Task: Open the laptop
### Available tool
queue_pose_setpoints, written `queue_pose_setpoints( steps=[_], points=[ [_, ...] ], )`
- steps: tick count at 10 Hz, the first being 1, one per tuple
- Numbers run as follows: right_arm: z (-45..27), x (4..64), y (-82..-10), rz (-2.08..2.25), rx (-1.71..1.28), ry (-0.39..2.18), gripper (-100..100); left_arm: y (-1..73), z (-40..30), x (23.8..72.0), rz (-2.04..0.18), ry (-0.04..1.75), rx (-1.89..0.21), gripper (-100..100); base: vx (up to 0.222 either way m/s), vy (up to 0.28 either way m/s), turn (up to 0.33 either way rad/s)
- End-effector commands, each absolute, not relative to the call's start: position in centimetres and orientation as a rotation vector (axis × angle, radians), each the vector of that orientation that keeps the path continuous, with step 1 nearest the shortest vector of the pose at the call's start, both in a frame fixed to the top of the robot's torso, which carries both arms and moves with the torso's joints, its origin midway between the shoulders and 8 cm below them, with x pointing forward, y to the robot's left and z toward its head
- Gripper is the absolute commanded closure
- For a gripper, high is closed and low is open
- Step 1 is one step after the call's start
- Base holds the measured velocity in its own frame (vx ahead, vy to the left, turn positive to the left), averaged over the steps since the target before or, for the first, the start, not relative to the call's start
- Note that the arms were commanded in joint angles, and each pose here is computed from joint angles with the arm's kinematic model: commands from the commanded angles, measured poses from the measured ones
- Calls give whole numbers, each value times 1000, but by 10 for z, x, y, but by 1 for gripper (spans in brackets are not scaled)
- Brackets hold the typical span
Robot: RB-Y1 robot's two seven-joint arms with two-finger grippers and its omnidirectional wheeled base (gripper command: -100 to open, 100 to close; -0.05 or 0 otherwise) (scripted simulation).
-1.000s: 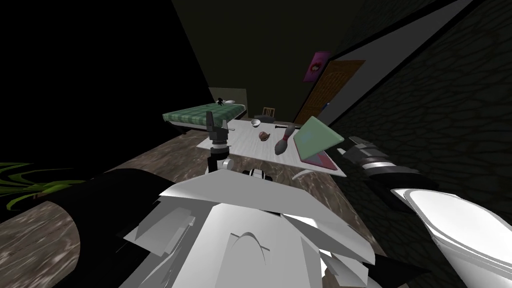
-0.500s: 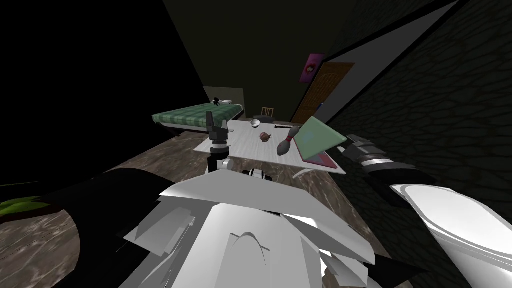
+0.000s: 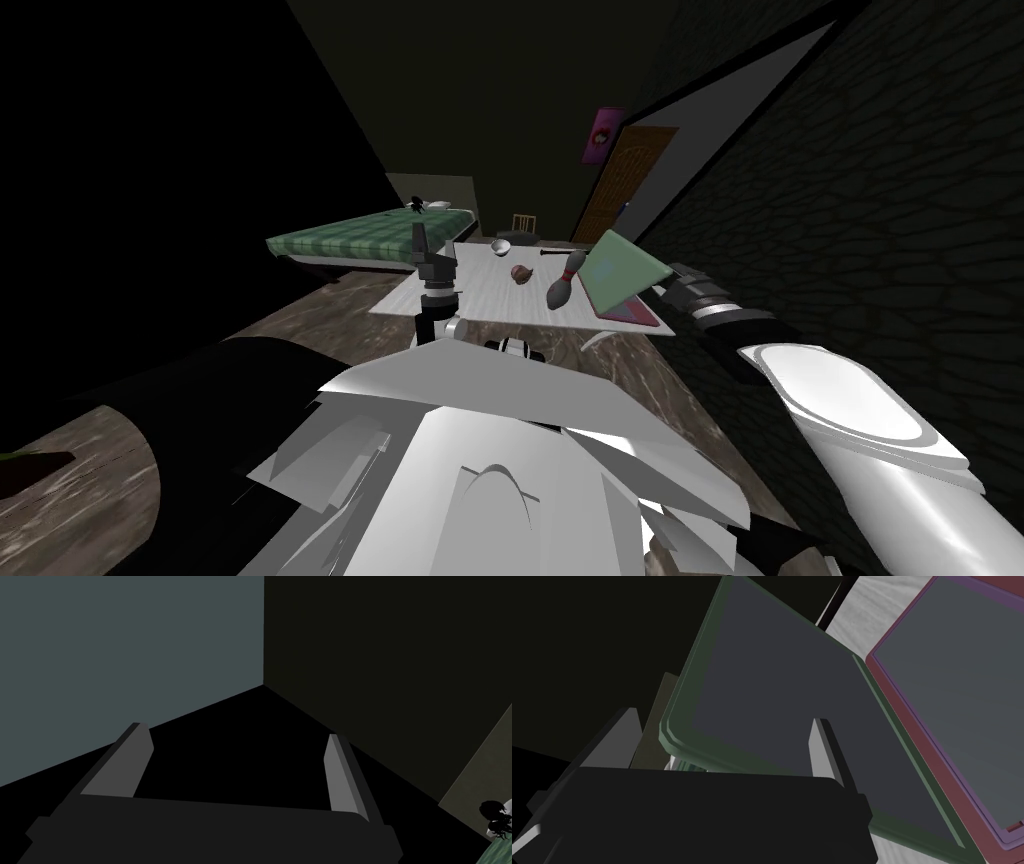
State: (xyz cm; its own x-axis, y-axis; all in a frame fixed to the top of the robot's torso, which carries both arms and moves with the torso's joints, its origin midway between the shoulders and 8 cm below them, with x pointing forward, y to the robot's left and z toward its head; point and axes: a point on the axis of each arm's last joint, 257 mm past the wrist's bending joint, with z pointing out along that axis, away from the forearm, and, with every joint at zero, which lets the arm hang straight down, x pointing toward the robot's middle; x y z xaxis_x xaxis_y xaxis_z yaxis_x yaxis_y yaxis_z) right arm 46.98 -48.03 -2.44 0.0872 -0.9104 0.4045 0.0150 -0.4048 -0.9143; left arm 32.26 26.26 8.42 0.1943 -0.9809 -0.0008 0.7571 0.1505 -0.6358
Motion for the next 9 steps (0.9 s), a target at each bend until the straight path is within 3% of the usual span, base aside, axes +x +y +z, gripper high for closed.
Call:
queue_pose_setpoints(
  steps=[1,5,9],
  points=[
    [-27,486,-455,-1390,-1558,878,-100,263,84,323,-1316,473,-575,0,38,11,-163],
    [-22,503,-430,-1360,-1560,829,-100,263,84,323,-1317,473,-575,0,23,0,-108],
    [-27,528,-386,-1290,-1597,756,-100,263,84,323,-1316,473,-575,0,38,10,-243]
  ],
)
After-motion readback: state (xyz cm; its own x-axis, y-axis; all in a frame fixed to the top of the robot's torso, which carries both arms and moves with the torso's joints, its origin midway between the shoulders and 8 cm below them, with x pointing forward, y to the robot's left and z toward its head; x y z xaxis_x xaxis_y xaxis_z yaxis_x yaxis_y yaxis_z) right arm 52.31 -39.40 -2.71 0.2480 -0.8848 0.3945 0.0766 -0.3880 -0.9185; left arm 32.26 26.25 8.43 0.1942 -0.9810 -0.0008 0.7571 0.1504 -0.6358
